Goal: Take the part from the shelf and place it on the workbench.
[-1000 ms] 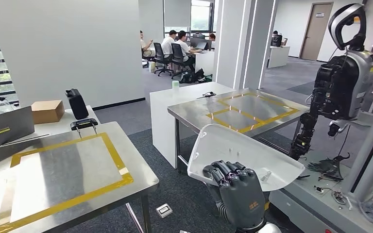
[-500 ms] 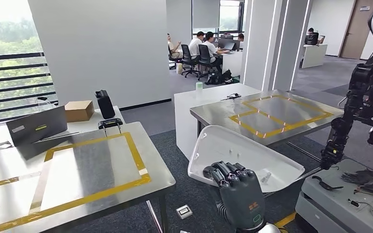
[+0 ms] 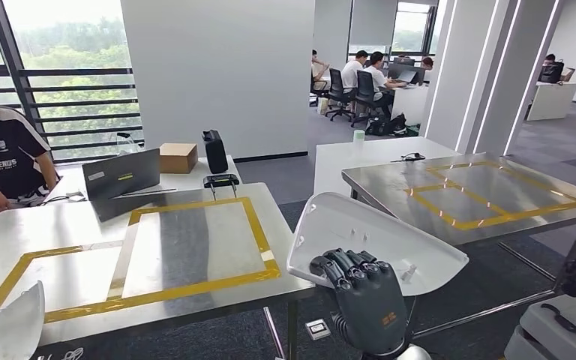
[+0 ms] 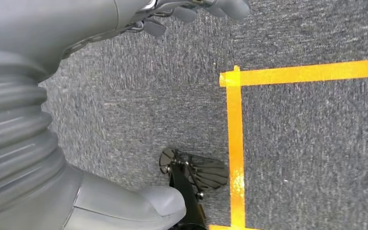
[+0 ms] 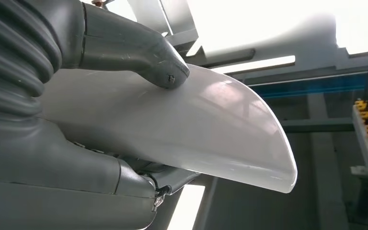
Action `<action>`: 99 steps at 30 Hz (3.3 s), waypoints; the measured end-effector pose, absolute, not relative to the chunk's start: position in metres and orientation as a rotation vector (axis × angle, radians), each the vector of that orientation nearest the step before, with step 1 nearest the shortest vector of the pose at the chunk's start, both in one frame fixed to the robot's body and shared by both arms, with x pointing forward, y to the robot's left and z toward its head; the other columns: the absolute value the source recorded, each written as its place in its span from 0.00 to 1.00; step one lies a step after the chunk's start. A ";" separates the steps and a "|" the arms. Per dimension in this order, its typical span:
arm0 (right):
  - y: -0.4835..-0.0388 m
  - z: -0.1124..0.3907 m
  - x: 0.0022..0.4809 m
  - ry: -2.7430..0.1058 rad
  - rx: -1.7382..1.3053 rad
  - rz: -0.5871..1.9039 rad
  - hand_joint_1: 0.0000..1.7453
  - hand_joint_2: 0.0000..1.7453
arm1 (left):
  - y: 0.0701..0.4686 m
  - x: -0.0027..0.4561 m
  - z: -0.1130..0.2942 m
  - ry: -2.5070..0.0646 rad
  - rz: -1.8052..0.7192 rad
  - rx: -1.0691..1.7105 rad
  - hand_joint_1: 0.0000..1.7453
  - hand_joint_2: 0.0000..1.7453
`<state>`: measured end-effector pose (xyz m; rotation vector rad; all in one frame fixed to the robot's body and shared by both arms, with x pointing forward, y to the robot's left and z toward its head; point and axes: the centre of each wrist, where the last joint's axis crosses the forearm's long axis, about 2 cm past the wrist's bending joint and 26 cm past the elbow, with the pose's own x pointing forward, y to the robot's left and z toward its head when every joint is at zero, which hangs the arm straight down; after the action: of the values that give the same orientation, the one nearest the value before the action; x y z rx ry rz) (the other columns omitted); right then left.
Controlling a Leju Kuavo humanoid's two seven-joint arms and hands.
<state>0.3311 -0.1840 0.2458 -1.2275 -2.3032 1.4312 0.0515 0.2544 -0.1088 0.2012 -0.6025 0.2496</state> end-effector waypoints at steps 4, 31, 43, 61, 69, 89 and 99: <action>-0.185 0.242 0.330 -2.293 -1.221 1.440 1.00 1.00 | 0.254 0.051 -0.109 -0.602 0.247 0.196 0.00 1.00; -0.182 0.238 0.327 -2.294 -1.201 1.439 1.00 1.00 | 0.255 0.050 -0.109 -0.600 0.239 0.194 0.00 1.00; -0.182 0.237 0.326 -2.291 -1.197 1.440 1.00 1.00 | 0.254 0.051 -0.109 -0.608 0.238 0.192 0.00 1.00; -0.185 0.237 0.327 -2.286 -1.190 1.443 1.00 1.00 | 0.250 0.051 -0.109 -0.614 0.241 0.184 0.00 1.00; -0.184 0.237 0.327 -2.286 -1.189 1.444 1.00 1.00 | 0.251 0.050 -0.109 -0.614 0.241 0.185 0.00 1.00; -0.182 0.237 0.327 -2.286 -1.197 1.446 1.00 1.00 | 0.247 0.052 -0.108 -0.618 0.240 0.177 0.00 1.00; -0.181 0.238 0.328 -2.288 -1.195 1.446 1.00 1.00 | 0.249 0.052 -0.108 -0.613 0.238 0.179 0.00 1.00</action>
<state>0.3275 -0.1809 0.2378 -1.1946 -2.2883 1.4456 0.0517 0.2490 -0.1084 0.1793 -0.6134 0.2381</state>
